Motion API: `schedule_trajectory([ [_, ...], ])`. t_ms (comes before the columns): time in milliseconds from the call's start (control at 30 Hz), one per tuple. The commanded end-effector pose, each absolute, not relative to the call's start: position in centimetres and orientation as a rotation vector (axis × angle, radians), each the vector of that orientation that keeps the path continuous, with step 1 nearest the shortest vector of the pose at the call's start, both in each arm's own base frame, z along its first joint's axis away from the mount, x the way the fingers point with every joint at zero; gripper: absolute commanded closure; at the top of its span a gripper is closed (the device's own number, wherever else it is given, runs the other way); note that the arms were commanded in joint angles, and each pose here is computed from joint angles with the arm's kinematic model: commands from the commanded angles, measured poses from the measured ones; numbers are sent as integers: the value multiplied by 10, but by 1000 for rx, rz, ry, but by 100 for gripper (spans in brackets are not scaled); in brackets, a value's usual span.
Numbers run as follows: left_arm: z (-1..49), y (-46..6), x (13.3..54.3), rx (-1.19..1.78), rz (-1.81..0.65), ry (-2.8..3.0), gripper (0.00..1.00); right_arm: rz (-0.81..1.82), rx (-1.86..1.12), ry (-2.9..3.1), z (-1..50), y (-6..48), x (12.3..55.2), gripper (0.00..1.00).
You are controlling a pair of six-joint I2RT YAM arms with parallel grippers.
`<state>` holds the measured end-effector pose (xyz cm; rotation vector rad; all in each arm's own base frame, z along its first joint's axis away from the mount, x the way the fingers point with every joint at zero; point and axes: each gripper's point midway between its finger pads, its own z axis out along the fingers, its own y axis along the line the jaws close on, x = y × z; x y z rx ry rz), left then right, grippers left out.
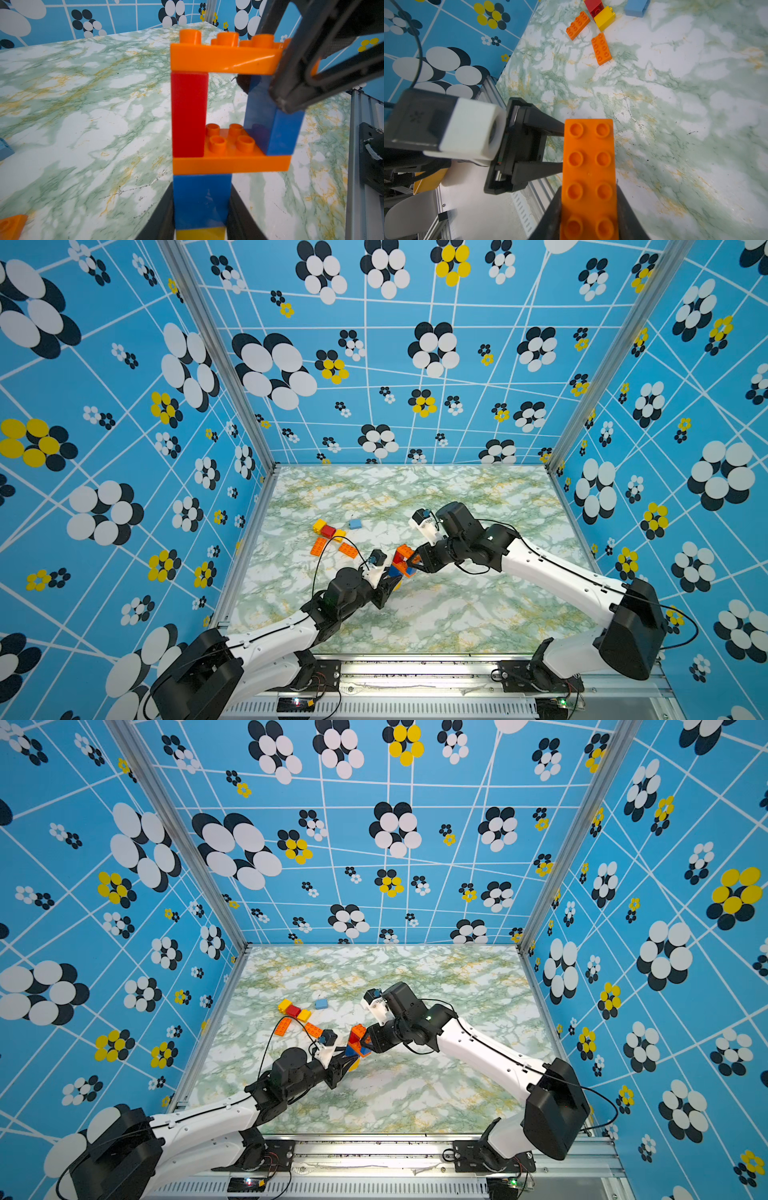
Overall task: Assemble the letter p with lego
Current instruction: Place the lego brick at the center of the board.
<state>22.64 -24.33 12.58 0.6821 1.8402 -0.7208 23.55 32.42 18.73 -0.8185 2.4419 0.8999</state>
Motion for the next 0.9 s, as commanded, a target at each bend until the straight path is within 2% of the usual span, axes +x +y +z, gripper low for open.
schedule_trajectory([
  [0, 144, -251, 232, 663, -739, 1799, 67, 889, -827, 2414, 195, 330, 238, 67],
  [233, 144, -250, 232, 683, -696, 1797, 67, 880, -844, 2434, 192, 329, 237, 63],
  [567, 140, -250, 236, 694, -660, 1819, 67, 835, -848, 2405, 205, 319, 237, 36],
  [733, 134, -252, 245, 677, -626, 1885, 68, 719, -770, 2390, 216, 298, 252, 34],
  [867, 122, -254, 266, 642, -527, 2017, 70, 533, -596, 2346, 229, 251, 276, 34],
])
